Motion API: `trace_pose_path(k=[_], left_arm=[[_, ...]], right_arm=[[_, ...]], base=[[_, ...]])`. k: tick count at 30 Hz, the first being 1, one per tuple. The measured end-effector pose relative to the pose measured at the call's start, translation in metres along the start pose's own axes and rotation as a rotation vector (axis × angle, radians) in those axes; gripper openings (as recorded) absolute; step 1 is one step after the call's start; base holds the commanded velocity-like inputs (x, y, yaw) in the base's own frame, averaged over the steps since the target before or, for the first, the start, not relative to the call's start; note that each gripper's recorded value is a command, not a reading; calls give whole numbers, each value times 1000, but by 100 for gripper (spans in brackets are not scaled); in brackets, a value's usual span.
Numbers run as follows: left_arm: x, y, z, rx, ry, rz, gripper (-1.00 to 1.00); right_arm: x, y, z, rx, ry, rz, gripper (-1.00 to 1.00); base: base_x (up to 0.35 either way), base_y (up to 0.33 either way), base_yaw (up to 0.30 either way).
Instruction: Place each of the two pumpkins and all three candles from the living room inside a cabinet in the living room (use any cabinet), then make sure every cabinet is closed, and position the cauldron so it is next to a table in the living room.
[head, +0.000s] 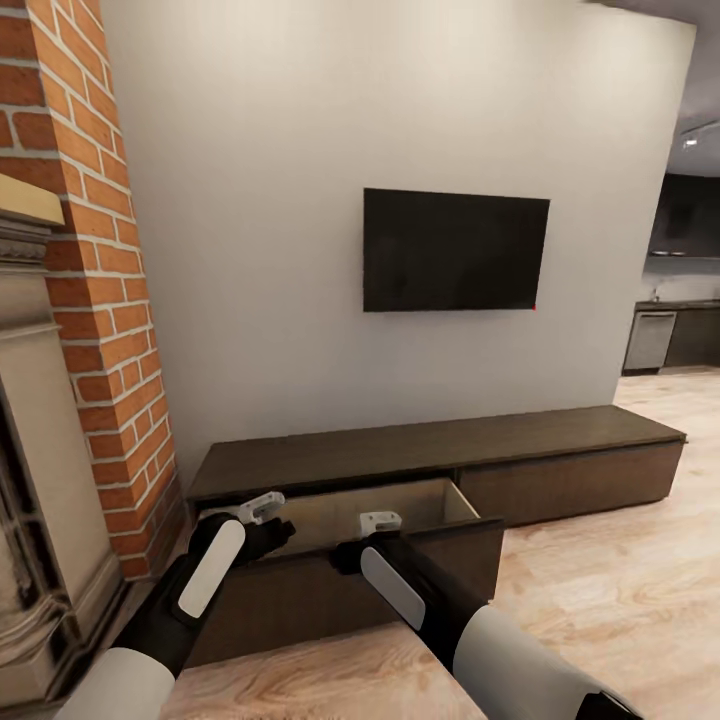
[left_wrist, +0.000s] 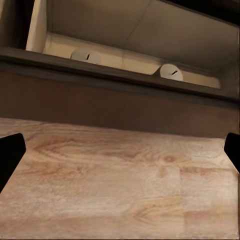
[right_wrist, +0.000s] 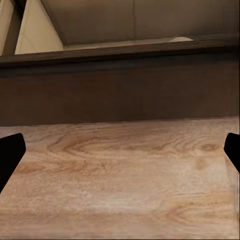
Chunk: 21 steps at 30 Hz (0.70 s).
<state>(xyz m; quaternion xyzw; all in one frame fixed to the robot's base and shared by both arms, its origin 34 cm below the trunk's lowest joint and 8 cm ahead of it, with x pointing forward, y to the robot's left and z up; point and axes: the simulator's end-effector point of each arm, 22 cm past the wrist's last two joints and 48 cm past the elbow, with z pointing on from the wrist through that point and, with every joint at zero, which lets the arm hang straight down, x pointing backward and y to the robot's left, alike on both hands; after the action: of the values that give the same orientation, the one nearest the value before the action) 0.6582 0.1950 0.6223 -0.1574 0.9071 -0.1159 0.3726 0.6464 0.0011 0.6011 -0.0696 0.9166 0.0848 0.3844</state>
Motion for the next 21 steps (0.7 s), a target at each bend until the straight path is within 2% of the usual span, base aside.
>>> trace_pose_path(k=[10, 14, 21], left_arm=[[-1, -3, -1, 5, -5, 3, 100], [-7, -6, -5, 7, -7, 3, 100], [-20, -12, -14, 6, -9, 5, 100]], right_arm=[[0, 0, 0, 0, 0, 4, 100], [-10, -5, -4, -1, 2, 42, 100], [-26, -13, -13, -1, 20, 94, 100]], base=[[-270, 1, -288], [-183, 0, -288], [-22, 0, -289]])
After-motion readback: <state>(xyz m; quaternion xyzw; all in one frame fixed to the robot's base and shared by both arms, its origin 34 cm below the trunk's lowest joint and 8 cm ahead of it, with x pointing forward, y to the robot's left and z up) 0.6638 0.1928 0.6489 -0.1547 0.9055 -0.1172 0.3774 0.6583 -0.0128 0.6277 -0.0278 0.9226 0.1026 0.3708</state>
